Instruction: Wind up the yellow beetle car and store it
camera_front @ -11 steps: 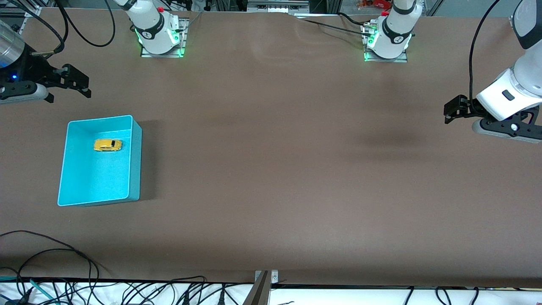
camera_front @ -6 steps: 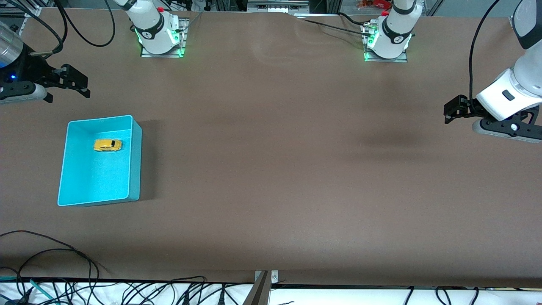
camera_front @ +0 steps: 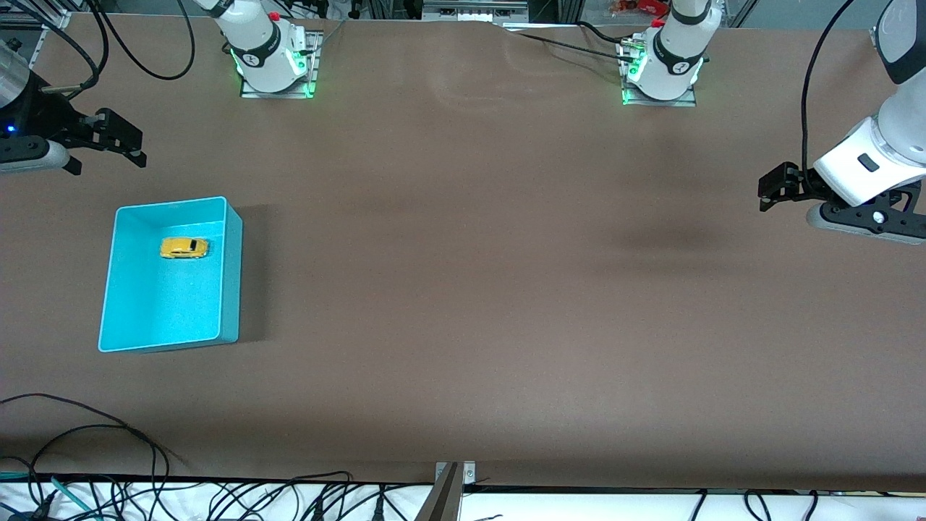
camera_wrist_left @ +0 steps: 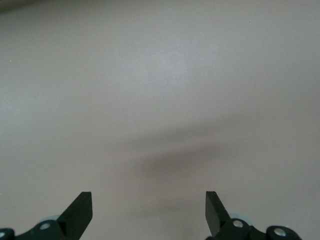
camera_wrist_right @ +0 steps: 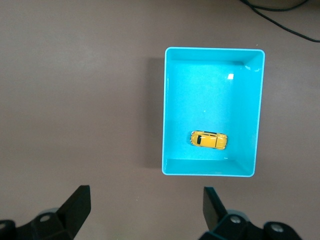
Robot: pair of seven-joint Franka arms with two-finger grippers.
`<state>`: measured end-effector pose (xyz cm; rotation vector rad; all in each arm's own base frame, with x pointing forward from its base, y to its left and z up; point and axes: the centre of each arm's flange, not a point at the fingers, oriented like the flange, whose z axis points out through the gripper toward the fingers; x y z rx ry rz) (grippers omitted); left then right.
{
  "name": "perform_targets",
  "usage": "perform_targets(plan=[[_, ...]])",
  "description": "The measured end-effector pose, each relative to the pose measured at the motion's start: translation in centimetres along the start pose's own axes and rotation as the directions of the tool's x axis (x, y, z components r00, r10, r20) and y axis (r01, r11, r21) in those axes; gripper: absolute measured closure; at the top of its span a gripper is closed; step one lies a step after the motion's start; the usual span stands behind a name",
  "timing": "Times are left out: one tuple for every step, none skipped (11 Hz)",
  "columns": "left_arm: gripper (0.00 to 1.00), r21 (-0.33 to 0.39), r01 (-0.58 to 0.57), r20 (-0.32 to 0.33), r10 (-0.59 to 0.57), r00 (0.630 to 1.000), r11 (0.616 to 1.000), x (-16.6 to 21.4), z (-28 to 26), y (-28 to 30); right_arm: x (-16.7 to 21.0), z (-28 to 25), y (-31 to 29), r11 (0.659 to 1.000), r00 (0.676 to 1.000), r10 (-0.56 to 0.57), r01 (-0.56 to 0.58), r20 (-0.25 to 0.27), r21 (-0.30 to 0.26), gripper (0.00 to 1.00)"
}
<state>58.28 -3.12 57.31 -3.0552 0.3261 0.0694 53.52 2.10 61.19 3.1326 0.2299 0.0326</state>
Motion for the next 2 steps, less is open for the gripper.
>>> perform_targets(plan=[[0.00, 0.000, 0.000, 0.000, 0.000, 1.000, 1.000, 0.00, 0.00, 0.00, 0.00, -0.08, 0.04, 1.000, 1.000, 0.001, -0.001, -0.002, 0.000, 0.00], [0.00, 0.000, 0.000, 0.000, 0.000, 1.000, 1.000, 0.00, 0.00, 0.00, 0.00, -0.05, 0.20, 1.000, 1.000, 0.003, -0.003, -0.001, 0.000, 0.00]])
